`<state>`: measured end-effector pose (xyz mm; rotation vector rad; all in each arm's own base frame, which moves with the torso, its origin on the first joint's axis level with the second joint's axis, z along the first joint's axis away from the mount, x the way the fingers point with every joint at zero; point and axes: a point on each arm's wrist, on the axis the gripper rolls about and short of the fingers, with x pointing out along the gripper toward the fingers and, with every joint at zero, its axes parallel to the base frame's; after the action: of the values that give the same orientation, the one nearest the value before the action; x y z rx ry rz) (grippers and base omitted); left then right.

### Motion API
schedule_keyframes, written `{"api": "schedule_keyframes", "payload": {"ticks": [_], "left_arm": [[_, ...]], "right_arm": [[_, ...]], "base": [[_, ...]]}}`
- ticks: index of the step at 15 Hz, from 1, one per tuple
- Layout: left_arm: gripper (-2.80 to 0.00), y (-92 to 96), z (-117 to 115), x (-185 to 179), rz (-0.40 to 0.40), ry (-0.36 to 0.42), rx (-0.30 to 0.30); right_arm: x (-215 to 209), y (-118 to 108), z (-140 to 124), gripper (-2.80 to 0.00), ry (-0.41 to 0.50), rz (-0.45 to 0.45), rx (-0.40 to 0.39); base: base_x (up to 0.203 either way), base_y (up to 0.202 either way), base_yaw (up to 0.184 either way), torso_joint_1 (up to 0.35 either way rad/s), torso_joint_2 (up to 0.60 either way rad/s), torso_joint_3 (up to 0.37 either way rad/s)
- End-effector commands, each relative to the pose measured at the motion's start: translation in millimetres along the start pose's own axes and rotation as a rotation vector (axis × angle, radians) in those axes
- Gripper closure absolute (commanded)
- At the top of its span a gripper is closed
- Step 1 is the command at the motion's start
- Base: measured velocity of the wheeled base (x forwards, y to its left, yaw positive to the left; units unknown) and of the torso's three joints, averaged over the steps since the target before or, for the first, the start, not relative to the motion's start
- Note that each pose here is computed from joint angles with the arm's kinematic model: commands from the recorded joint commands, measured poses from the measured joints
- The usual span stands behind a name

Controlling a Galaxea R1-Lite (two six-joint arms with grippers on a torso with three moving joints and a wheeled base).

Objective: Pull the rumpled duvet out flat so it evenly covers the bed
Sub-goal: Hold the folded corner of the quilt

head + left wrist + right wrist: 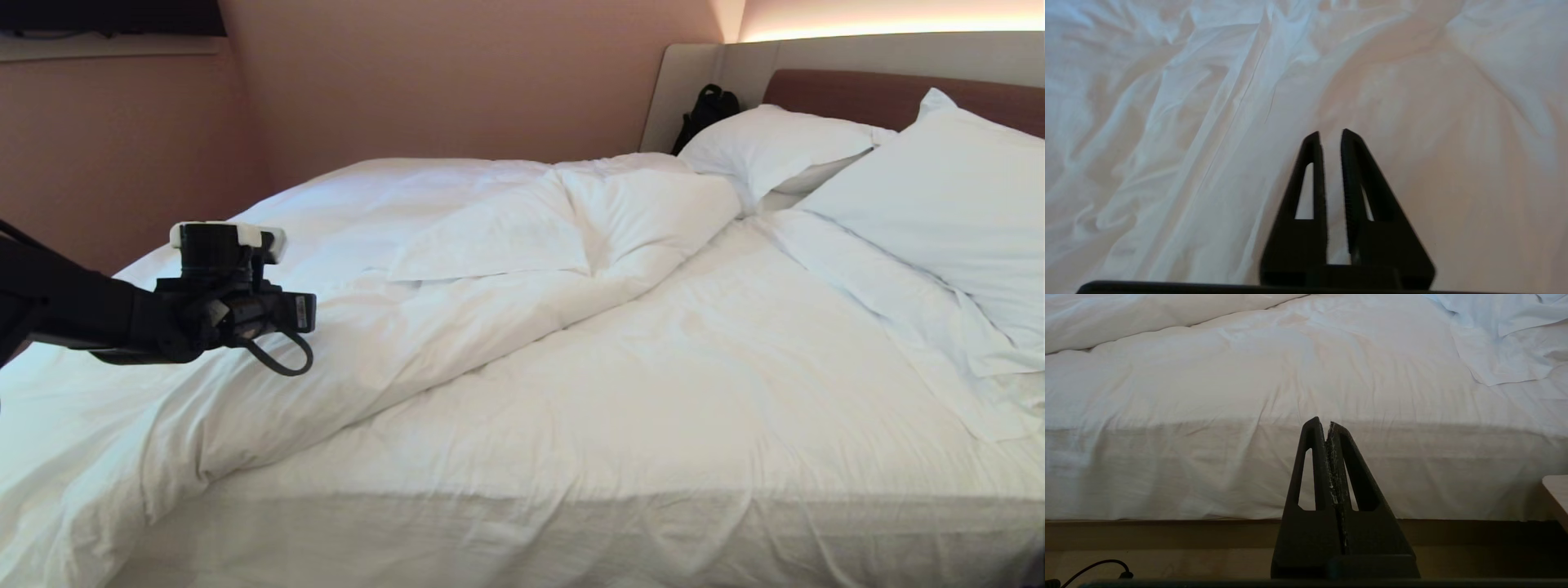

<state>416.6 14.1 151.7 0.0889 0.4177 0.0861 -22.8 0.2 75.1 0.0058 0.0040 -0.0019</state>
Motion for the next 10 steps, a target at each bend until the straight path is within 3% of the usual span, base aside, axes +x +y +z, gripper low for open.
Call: {"api": "schedule_keyframes", "payload": {"ticks": [1, 7, 10], "left_arm": [[-2.8, 0.1, -3, 3, 0.007, 0.006, -0.001], [-2.8, 3.8, -1, 10, 0.017, -0.004, -0.02], [-2.8, 20.7, -6, 27, 0.051, 0.003, -0.081]], "right_arm": [[0, 0, 0, 0.0, -0.001, 0.0, 0.0], [0, 0, 0, 0.0, 0.001, 0.0, 0.0], [0, 0, 0, 0.0, 0.0, 0.0, 0.0]], "base": [[0.0, 0.0, 0.0, 0.0, 0.0, 0.0], [0.0, 0.0, 0.0, 0.0, 0.0, 0.0], [0.0, 0.0, 0.0, 0.0, 0.0, 0.0]]}}
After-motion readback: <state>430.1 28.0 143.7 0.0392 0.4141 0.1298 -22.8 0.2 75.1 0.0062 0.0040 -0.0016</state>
